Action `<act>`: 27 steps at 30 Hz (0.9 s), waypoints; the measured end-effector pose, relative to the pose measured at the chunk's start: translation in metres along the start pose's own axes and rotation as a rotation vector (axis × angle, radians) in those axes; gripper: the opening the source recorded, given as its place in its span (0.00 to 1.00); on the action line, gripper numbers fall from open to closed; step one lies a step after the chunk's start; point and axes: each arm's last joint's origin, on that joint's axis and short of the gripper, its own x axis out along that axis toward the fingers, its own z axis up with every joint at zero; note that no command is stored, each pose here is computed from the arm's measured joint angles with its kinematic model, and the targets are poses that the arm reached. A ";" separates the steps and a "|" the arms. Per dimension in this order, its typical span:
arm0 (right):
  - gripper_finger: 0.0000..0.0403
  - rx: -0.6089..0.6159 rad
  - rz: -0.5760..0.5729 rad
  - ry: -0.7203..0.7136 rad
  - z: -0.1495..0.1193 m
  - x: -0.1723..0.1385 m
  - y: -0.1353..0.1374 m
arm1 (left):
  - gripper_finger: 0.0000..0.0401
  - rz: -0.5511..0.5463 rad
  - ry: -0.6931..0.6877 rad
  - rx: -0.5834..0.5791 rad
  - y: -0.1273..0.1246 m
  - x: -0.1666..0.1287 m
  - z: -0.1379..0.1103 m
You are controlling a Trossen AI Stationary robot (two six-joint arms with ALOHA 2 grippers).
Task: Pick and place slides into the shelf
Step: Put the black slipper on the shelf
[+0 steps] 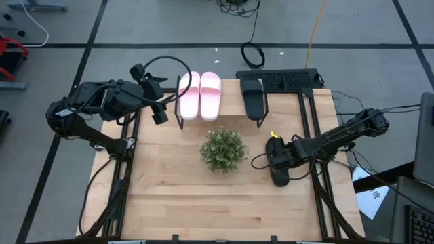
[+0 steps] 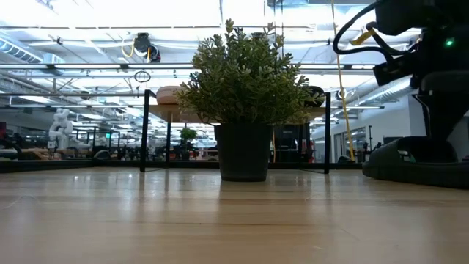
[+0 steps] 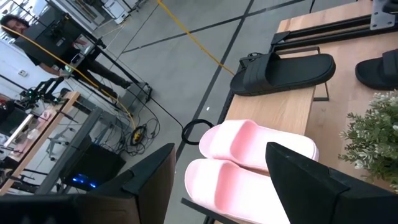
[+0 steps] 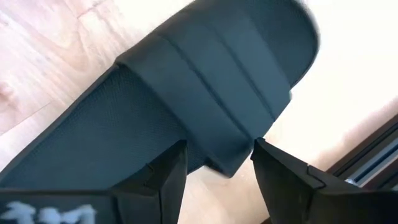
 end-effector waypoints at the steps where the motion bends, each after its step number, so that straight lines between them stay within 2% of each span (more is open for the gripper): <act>1: 0.42 -0.002 -0.006 -0.008 0.000 0.000 0.000 | 0.64 0.000 0.000 0.000 0.000 0.000 0.000; 16: 0.42 0.008 -0.009 0.003 0.009 0.012 -0.009 | 0.64 0.000 0.000 0.000 0.000 0.000 0.000; 27: 0.42 -0.008 -0.088 -0.065 0.012 0.014 -0.013 | 0.64 0.000 0.000 0.003 0.000 0.000 0.000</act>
